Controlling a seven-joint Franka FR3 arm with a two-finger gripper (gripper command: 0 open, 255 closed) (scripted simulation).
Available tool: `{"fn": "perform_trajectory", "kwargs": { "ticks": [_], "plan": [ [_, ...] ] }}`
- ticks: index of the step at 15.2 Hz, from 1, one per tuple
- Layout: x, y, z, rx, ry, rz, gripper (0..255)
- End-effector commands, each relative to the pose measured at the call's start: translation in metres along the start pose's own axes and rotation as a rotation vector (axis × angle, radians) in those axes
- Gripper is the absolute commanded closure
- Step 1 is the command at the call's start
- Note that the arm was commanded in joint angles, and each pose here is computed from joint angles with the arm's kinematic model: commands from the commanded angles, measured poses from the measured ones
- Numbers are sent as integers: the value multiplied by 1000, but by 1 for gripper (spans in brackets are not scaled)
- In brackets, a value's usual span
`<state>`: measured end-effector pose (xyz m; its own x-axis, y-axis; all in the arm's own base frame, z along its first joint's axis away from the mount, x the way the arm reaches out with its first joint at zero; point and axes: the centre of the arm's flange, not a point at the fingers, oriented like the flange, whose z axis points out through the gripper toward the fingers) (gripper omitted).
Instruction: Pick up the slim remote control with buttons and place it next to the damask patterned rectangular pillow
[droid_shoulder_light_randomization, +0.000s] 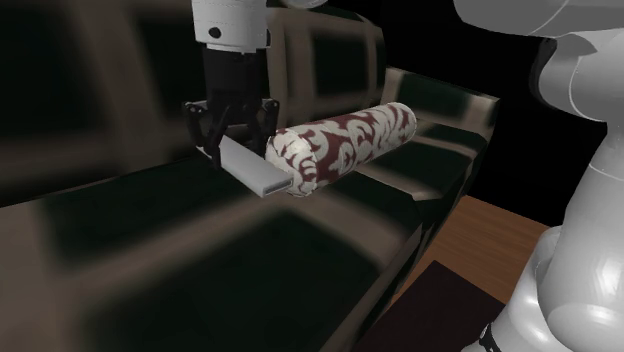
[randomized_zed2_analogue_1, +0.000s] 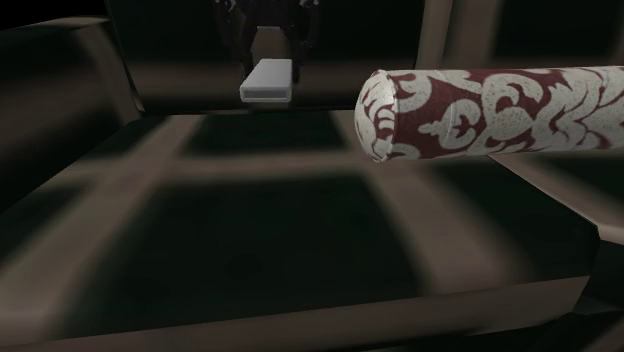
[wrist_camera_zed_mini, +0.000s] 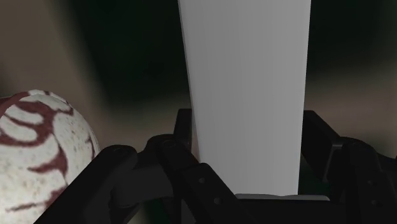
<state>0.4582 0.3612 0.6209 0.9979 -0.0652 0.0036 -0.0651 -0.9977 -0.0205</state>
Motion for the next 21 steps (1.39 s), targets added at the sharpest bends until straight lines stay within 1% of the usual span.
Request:
{"fn": "perform_trajectory", "kwargs": {
  "ticks": [1, 12, 21],
  "plan": [
    [0, 0, -11, 0, 0, 0, 255],
    [0, -1, -69, 0, 0, 0, 255],
    [-37, 111, -72, 0, 0, 0, 255]
  ]
}}
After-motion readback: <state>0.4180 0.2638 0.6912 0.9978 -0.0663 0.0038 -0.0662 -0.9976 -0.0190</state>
